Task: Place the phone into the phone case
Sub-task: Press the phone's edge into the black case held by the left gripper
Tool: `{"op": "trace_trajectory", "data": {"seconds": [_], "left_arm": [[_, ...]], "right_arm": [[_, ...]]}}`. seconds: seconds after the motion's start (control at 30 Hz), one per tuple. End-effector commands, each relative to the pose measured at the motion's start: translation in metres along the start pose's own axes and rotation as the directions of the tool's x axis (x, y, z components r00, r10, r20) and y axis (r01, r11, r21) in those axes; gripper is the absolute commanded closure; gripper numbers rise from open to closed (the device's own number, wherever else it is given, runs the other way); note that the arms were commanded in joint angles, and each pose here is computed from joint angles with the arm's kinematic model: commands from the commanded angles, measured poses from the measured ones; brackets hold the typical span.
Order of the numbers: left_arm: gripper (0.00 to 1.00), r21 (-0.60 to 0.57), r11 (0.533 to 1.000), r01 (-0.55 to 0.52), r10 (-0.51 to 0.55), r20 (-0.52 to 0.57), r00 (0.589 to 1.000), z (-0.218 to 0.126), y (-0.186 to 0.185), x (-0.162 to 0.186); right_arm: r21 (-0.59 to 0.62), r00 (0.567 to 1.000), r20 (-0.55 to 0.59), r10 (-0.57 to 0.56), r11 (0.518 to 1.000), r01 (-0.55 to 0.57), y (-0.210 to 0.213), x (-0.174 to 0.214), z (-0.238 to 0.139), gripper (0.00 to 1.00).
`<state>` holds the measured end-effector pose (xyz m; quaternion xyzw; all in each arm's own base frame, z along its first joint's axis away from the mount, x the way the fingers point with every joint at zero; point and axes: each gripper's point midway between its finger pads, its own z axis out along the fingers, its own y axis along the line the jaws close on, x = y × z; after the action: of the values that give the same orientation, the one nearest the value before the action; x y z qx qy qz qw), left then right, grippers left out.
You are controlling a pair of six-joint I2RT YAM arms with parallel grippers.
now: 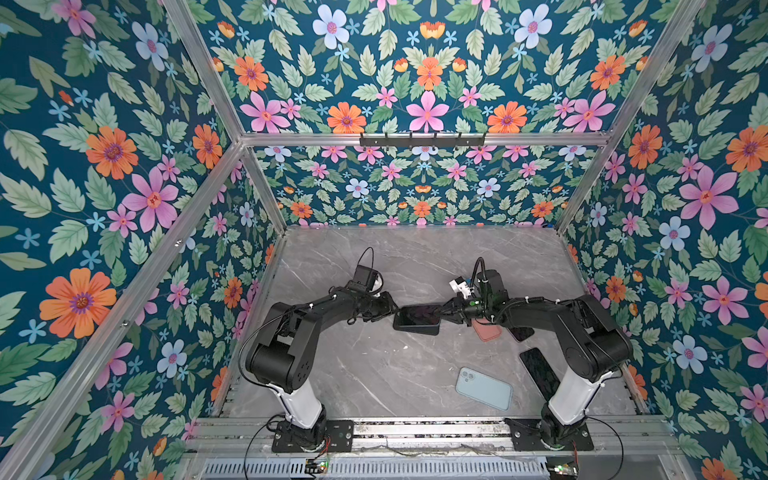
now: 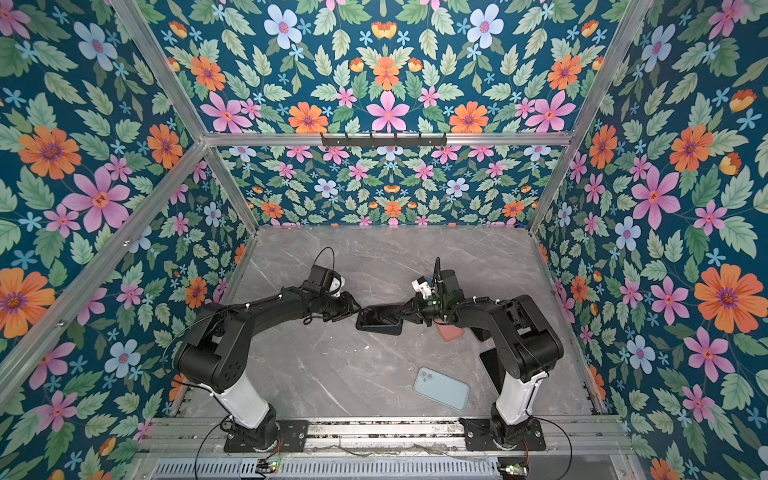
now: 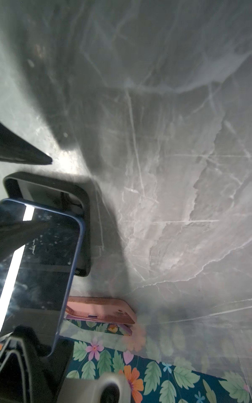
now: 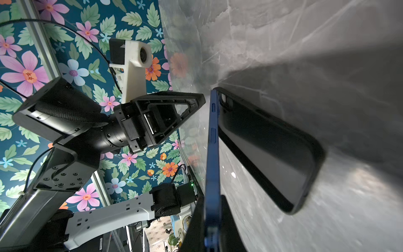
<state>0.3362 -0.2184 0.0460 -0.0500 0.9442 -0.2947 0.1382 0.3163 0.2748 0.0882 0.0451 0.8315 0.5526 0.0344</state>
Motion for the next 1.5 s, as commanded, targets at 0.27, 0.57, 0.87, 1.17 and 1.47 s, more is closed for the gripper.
{"op": "trace_trajectory", "data": {"seconds": [0.27,0.57,0.87,1.17,1.47], "left_arm": [[0.56,0.047,0.999,0.021,-0.02,-0.008,1.0,0.005,-0.004,0.004],[0.56,0.065,0.997,0.031,-0.029,-0.032,0.999,0.012,-0.001,0.011],[0.56,0.084,0.996,0.042,-0.04,-0.036,0.999,0.014,-0.001,0.014],[0.56,0.089,0.995,0.051,-0.048,-0.036,0.998,0.012,0.001,0.02],[0.56,0.098,0.994,0.055,-0.052,-0.03,0.998,0.009,0.0,0.025]], "right_arm": [[0.006,0.999,-0.049,0.005,1.0,-0.004,-0.015,0.003,0.008,1.0],[0.056,0.994,-0.093,0.058,0.997,-0.053,-0.034,0.009,0.014,1.0],[0.095,0.991,-0.098,0.095,0.992,-0.086,-0.049,0.011,0.017,1.0],[0.135,0.987,-0.111,0.115,0.986,-0.099,-0.06,0.014,0.025,1.0],[0.187,0.983,-0.116,0.14,0.975,-0.117,-0.071,0.022,0.034,1.0]]}}
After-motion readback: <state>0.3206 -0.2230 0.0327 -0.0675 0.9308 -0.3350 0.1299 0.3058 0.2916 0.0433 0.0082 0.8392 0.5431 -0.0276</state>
